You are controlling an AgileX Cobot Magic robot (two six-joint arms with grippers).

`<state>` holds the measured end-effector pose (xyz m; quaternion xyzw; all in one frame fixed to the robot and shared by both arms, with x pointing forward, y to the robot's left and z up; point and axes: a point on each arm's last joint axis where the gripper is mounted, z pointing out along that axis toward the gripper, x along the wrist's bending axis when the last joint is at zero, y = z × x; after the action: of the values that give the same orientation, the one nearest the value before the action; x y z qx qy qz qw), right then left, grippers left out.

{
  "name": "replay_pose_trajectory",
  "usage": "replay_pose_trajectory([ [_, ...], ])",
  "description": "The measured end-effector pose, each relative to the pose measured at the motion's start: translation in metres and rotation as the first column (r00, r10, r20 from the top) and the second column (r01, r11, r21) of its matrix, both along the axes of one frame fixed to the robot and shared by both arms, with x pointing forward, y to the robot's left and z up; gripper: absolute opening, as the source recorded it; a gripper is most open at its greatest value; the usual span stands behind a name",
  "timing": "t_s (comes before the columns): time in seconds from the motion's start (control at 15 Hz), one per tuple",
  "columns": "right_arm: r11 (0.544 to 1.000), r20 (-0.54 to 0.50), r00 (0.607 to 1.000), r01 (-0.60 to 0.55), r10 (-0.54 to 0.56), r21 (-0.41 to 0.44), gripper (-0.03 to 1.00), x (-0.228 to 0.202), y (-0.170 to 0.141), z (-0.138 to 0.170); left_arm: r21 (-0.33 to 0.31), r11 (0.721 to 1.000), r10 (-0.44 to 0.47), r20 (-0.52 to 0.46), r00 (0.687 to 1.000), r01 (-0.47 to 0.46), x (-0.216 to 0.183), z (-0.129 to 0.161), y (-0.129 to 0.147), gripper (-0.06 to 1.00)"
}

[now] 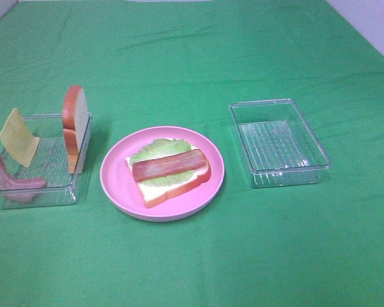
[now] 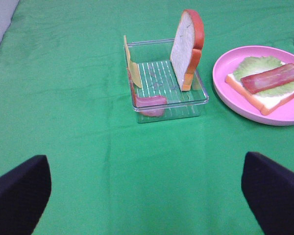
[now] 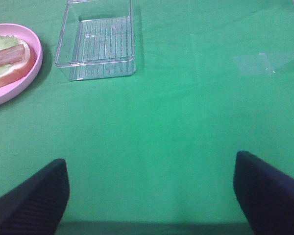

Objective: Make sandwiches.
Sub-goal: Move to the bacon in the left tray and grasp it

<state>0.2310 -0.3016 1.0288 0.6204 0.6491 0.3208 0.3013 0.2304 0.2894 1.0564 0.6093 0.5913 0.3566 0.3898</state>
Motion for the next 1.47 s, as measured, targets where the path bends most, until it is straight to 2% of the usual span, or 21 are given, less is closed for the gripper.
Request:
replay_pose_trajectory([
  [1.2,1.000,0.000,1.000,0.000,0.000,0.002,0.87,0.000,0.000,0.000,0.000,1.000,0.000,-0.004,1.000,0.000,0.001,0.000,0.000,0.99],
  [1.47,1.000,0.000,1.000,0.000,0.000,0.002,0.87,0.000,0.000,0.000,0.003,1.000,0.007,-0.078,0.997,-0.006,0.017,0.015,0.002,0.99],
])
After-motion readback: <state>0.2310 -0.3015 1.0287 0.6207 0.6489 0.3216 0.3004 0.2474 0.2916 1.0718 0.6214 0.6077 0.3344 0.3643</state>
